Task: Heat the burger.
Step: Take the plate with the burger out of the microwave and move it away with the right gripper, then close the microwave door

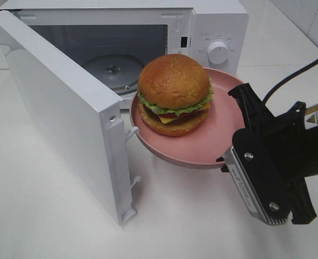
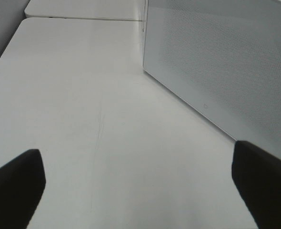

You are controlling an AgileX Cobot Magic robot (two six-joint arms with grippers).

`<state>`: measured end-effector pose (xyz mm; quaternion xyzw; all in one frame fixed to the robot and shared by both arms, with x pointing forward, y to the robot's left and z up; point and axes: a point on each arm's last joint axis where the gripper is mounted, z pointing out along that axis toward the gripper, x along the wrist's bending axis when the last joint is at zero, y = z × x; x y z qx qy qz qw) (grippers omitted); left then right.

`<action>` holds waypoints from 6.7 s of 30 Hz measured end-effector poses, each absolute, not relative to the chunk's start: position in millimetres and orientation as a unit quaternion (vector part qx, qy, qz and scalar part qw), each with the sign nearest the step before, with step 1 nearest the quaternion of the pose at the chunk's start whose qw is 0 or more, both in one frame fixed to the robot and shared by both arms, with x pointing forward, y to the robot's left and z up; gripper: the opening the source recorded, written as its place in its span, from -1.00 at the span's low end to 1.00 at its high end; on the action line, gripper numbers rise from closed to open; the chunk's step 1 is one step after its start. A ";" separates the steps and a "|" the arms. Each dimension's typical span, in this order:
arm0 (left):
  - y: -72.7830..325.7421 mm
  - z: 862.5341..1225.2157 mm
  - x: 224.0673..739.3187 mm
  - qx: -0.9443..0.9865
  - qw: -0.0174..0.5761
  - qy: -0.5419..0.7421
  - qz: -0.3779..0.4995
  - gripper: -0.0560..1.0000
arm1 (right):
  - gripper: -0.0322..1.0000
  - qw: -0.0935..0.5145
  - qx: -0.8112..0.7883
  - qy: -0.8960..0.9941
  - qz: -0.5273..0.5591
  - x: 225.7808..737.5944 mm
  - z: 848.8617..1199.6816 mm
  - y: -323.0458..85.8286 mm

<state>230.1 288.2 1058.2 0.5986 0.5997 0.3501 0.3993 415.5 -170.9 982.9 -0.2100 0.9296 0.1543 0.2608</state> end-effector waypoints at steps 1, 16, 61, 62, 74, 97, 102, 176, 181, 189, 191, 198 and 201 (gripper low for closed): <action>288.2 1058.2 230.1 0.599 0.399 0.600 0.350 0.97 | -0.84 0.263 -0.204 0.930 0.157 409.3 983.2 -175.0; 288.2 1058.2 230.1 0.599 0.399 0.600 0.350 0.97 | -0.83 0.267 -0.164 0.937 0.155 369.9 988.1 -204.4; 288.2 1058.2 230.1 0.599 0.399 0.600 0.350 0.97 | -0.82 0.332 0.257 0.907 0.034 334.0 1015.9 -282.9; 288.2 1058.2 230.1 0.599 0.399 0.600 0.350 0.97 | -0.82 0.332 0.257 0.907 0.034 334.0 1015.9 -282.9; 288.2 1058.2 230.1 0.599 0.399 0.600 0.350 0.97 | -0.82 0.317 0.385 0.867 -0.002 343.8 1007.8 -284.7; 288.2 1058.2 230.1 0.599 0.399 0.600 0.350 0.97 | -0.82 0.300 0.575 0.761 -0.008 385.7 969.7 -261.2; 288.2 1058.2 230.1 0.599 0.399 0.600 0.350 0.97 | -0.81 0.288 0.597 0.748 0.008 392.3 960.7 -254.2; 288.2 1058.2 230.1 0.599 0.399 0.600 0.350 0.97 | 0.33 0.207 0.617 0.755 0.076 405.7 946.7 -225.6; 288.2 1058.2 230.1 0.599 0.399 0.600 0.350 0.97 | 0.45 0.180 0.587 0.781 0.109 403.0 970.2 -218.3; 288.2 1058.2 230.1 0.599 0.399 0.600 0.350 0.97 | 0.47 0.134 0.555 0.810 0.132 386.3 1014.7 -216.9; 288.2 1058.2 230.1 0.599 0.399 0.600 0.350 0.97 | 0.47 0.123 0.557 0.811 0.133 375.5 1027.9 -221.8; 288.2 1058.2 230.1 0.599 0.399 0.600 0.350 0.97 | 0.48 0.133 0.557 0.804 0.158 346.0 1054.7 -241.3; 288.2 1058.2 230.1 0.599 0.399 0.600 0.350 0.97 | 0.48 0.142 0.557 0.798 0.182 332.1 1063.7 -250.6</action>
